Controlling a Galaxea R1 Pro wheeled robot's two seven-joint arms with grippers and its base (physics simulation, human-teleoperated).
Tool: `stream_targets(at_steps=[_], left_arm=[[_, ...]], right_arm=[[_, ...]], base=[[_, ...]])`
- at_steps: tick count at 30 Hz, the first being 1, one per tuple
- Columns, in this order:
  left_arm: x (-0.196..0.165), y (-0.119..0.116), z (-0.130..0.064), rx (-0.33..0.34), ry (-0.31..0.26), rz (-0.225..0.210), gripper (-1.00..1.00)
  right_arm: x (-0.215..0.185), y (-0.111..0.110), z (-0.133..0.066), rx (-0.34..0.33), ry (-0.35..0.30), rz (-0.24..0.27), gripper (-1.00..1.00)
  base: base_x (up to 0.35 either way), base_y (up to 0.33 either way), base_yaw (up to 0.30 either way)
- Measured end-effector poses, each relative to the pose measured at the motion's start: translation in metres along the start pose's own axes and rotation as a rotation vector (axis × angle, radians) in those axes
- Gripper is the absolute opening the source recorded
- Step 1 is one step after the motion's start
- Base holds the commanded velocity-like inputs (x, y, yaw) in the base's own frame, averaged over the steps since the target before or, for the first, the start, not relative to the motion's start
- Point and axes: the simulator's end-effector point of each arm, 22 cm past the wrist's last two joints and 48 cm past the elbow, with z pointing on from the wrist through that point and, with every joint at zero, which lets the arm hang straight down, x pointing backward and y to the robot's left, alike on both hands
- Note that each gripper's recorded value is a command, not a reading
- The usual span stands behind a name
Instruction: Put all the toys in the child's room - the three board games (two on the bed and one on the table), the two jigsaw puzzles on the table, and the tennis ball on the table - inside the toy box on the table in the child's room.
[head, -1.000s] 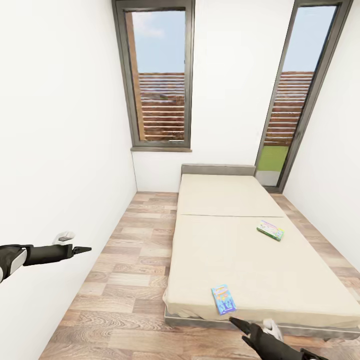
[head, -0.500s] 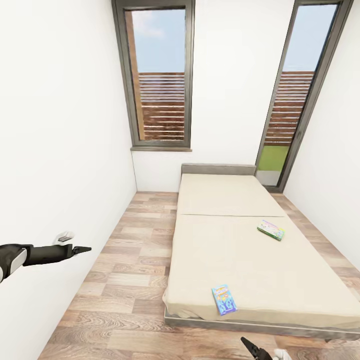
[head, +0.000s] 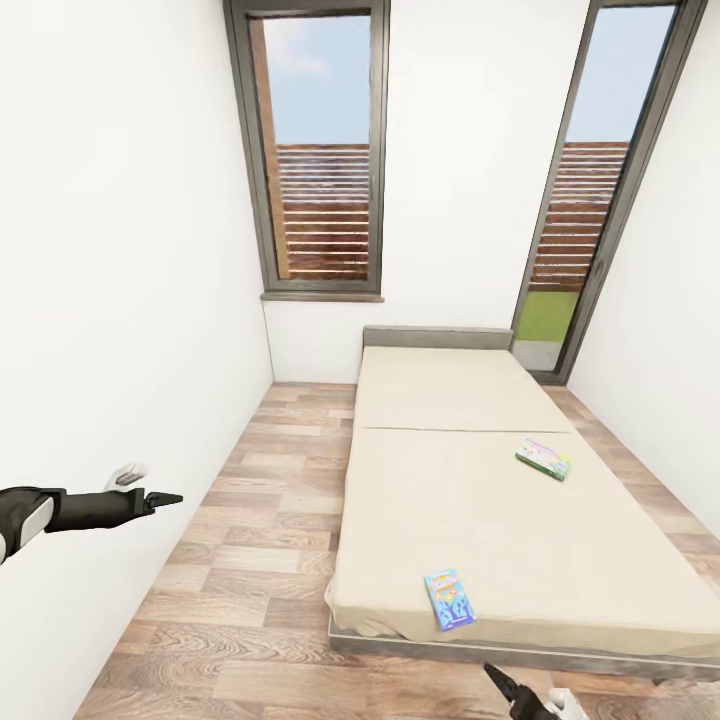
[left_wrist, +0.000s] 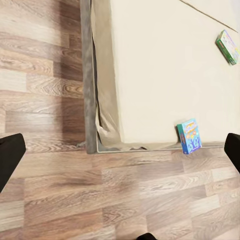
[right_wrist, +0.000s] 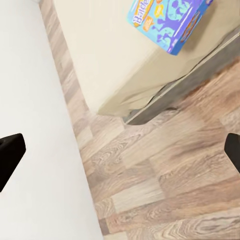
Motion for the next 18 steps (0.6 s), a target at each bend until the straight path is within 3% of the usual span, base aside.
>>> stream_targets(at_steps=[4, 8, 10, 13, 18], left_arm=[[0.001, 0.002, 0.003, 0.000, 0.001, -0.001, 1.00], [0.002, 0.004, 0.006, 0.001, 0.000, -0.002, 1.00], [0.002, 0.005, 0.008, 0.001, -0.001, -0.002, 1.00], [0.003, 0.007, 0.011, 0.000, -0.001, -0.001, 1.00], [0.006, 0.007, 0.018, 0.004, 0.003, -0.003, 1.00]], right_arm=[[-0.018, 0.017, 0.016, -0.026, -0.022, -0.008, 1.00], [-0.028, 0.018, 0.022, -0.031, -0.046, 0.004, 1.00], [-0.038, 0.015, 0.021, -0.033, -0.077, 0.038, 1.00], [-0.064, 0.018, 0.023, -0.065, -0.158, 0.151, 1.00], [-0.058, -0.004, 0.026, -0.045, -0.172, 0.260, 1.00]], base=[[0.000, 0.000, 0.000], [0.000, 0.000, 0.000], [0.000, 0.000, 0.000], [0.000, 0.000, 0.000], [0.000, 0.000, 0.000]])
